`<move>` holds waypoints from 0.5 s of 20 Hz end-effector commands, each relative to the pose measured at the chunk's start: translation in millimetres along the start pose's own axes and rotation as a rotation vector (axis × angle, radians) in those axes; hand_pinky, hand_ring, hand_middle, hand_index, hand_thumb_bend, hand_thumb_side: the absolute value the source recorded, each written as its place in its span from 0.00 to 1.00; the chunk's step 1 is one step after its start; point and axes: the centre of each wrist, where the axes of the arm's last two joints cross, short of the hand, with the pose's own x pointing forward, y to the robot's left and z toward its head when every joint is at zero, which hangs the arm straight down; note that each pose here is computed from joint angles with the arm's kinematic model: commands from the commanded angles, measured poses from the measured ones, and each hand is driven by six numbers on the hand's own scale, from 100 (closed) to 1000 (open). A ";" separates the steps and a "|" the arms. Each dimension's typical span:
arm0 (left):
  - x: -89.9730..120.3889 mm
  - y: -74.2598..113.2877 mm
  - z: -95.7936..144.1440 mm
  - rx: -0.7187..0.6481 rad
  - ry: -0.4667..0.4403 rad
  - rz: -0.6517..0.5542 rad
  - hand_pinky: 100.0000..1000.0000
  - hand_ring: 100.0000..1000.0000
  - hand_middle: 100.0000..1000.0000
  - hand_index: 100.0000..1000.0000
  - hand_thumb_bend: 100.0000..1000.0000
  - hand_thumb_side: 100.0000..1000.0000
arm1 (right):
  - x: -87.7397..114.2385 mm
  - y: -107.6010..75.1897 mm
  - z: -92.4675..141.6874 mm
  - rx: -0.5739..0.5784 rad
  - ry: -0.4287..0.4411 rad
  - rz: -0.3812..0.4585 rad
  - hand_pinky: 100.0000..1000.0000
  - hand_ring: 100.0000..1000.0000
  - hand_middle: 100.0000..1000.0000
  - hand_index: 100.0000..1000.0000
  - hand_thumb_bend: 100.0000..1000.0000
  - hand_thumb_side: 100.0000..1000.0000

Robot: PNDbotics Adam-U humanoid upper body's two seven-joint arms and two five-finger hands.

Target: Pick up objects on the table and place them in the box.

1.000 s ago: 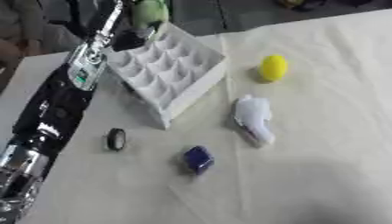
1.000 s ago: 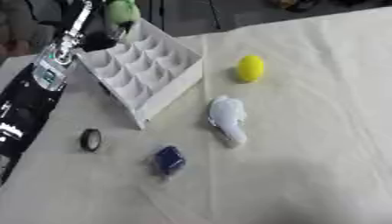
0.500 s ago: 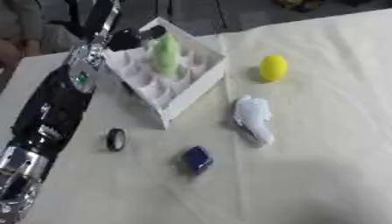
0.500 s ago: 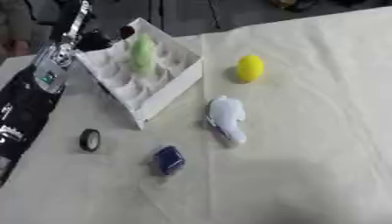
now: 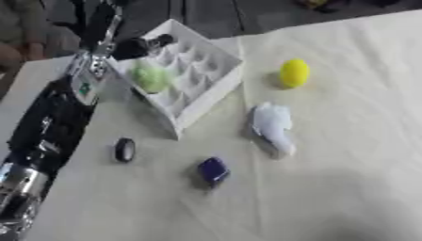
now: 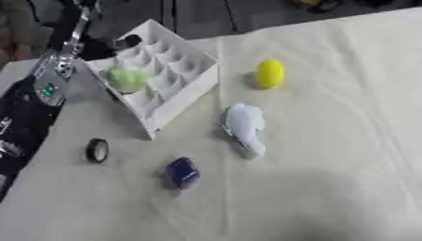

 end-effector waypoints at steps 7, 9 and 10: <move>-7.7 68.0 15.2 0.259 -0.038 0.015 0.80 0.81 0.82 0.83 0.77 0.60 | 6.7 -5.5 -6.1 -0.013 -0.035 0.018 0.48 0.53 0.62 0.75 0.07 0.78; -4.2 68.8 26.0 0.239 -0.053 0.044 0.78 0.79 0.81 0.83 0.72 0.63 | 6.9 -5.9 -6.8 -0.017 -0.038 0.020 0.48 0.53 0.62 0.75 0.07 0.78; -0.4 65.0 31.9 0.217 -0.060 0.065 0.78 0.79 0.81 0.83 0.72 0.63 | 7.0 -6.4 -7.2 -0.020 -0.039 0.023 0.48 0.53 0.62 0.75 0.07 0.78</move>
